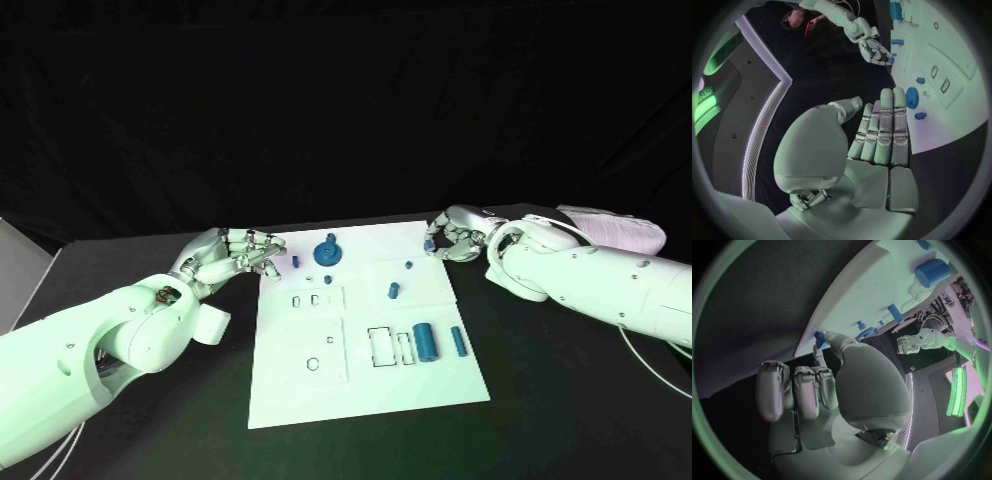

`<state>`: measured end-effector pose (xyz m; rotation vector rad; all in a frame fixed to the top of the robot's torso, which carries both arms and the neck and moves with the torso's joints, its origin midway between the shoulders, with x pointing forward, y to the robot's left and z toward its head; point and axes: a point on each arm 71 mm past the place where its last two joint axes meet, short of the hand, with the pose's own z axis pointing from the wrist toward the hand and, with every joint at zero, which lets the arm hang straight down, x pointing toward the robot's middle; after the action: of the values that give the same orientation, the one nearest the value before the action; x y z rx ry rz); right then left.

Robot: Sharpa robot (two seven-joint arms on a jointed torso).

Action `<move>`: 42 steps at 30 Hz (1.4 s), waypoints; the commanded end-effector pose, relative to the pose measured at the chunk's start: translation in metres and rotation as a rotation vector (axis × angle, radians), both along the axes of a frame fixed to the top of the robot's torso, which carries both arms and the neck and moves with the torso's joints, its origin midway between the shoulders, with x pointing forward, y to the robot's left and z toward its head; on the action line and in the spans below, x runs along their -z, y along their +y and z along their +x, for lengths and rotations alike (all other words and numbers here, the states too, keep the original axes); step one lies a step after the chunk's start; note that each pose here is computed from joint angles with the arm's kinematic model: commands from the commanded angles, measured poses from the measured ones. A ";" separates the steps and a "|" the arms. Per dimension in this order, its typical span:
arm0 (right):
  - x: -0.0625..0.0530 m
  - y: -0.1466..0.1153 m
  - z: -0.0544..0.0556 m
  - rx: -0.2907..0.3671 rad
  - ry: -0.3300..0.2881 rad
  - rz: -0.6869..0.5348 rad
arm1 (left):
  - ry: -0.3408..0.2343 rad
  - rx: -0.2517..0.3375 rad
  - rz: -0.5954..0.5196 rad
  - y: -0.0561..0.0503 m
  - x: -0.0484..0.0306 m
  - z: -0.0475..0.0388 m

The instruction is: Assemble the parts on the task board

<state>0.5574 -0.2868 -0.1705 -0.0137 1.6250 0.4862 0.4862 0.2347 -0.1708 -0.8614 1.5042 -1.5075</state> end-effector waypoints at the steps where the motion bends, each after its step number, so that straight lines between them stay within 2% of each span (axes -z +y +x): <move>1: 0.002 0.002 -0.001 -0.013 0.002 -0.010 | -0.004 0.020 -0.005 -0.002 -0.0005 -0.0006; 6: 0.001 0.002 0.000 -0.009 -0.007 -0.007 | -0.004 0.019 -0.005 -0.002 -0.0005 -0.0006; 16: -0.004 0.003 -0.001 0.030 -0.079 0.012 | -0.003 0.019 -0.004 -0.002 -0.0003 -0.0005; 24: -0.012 0.016 -0.010 0.033 -0.109 0.048 | -0.002 0.017 -0.003 -0.001 -0.0001 -0.0004; 33: -0.032 0.063 -0.031 0.009 -0.104 0.106 | -0.001 0.014 -0.002 -0.001 0.0002 -0.0001; 37: -0.034 0.086 -0.039 -0.003 -0.090 0.116 | -0.001 0.014 -0.002 -0.001 0.0002 -0.0001; 42: -0.030 0.119 -0.050 -0.026 -0.053 0.122 | -0.001 0.012 -0.002 -0.002 0.0004 0.0002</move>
<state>0.5082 -0.1694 -0.1380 0.0071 1.5298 0.6607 0.4868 0.2354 -0.1717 -0.8636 1.5060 -1.5040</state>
